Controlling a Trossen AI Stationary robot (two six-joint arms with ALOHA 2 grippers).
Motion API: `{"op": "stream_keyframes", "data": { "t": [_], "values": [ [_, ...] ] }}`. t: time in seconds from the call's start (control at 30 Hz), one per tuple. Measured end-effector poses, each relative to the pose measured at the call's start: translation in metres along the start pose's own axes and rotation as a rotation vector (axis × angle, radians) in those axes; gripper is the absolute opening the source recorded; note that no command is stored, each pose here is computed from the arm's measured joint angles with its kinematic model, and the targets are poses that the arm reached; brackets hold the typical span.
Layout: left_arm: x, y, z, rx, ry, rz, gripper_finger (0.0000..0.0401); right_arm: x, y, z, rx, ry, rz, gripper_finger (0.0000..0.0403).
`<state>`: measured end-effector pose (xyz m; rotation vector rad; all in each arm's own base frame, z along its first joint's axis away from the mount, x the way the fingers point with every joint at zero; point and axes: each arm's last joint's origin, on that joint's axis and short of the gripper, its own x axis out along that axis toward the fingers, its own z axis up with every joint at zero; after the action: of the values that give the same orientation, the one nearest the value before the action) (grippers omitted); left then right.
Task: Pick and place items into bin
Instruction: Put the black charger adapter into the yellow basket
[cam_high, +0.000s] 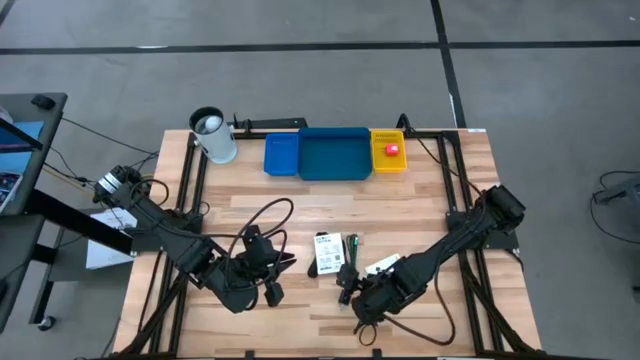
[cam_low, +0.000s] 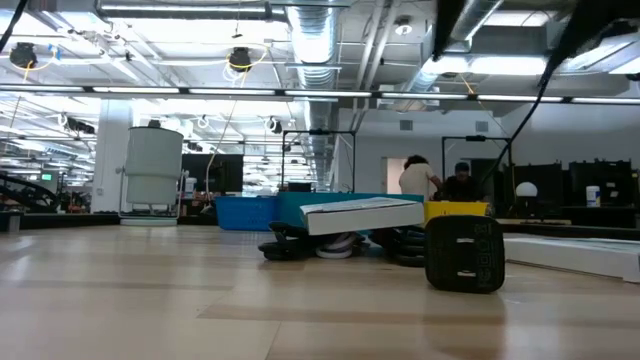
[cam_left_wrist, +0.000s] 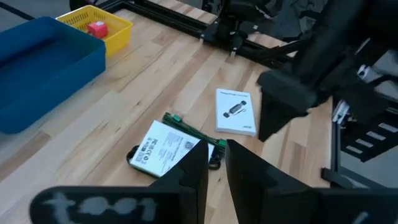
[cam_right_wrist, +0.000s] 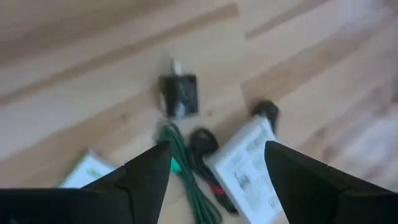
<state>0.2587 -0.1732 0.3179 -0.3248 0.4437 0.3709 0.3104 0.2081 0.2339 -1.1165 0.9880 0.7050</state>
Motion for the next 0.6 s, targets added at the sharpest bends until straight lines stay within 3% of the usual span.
{"op": "stream_keyframes", "data": {
  "t": [0.6],
  "values": [
    [0.000,-0.001,0.000,-0.017,0.001,-0.008,0.0043,0.018,-0.004,0.008,-0.031,-0.093,0.036,0.0255]
  ]
}}
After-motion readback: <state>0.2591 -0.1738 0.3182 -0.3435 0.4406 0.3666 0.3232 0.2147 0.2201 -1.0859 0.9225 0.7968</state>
